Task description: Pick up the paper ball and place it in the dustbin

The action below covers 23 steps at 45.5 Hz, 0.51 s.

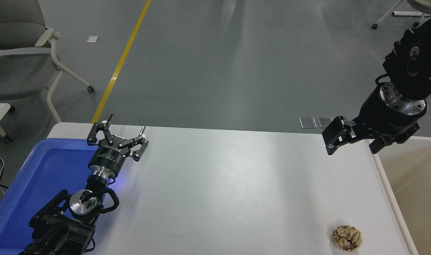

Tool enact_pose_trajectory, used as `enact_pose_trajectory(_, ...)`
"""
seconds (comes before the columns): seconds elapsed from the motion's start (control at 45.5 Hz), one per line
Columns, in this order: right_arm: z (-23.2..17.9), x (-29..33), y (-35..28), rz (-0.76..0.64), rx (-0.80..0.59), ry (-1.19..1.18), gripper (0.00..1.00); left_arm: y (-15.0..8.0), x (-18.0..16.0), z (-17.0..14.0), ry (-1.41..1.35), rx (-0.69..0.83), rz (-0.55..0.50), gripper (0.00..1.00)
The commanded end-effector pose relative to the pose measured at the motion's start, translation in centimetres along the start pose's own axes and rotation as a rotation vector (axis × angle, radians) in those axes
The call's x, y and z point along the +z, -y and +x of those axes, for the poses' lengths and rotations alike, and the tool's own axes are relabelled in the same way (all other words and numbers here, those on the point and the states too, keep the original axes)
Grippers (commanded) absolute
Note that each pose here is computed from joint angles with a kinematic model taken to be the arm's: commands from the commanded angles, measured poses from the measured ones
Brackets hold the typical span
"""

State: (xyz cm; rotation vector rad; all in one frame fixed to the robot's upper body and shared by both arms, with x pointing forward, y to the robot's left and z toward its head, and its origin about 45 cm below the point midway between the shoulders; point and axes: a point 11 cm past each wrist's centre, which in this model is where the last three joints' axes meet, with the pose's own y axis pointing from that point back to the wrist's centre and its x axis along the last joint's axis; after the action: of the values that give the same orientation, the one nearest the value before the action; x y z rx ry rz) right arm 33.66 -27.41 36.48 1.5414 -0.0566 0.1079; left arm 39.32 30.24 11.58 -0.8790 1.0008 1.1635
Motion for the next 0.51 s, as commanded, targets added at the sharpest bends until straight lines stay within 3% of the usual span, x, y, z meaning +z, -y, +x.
enact_pose_trajectory(0.0,-0.07,0.08,0.24,-0.001,-0.005,0.002,1.0,0.0,0.0,0.0,0.001,0.0,0.001,0.99)
enact_pose_trajectory(0.484,-0.12,0.06,0.67,-0.006,-0.015,-0.001,1.0,0.0,0.01,0.0,0.0,0.0,0.0,0.99)
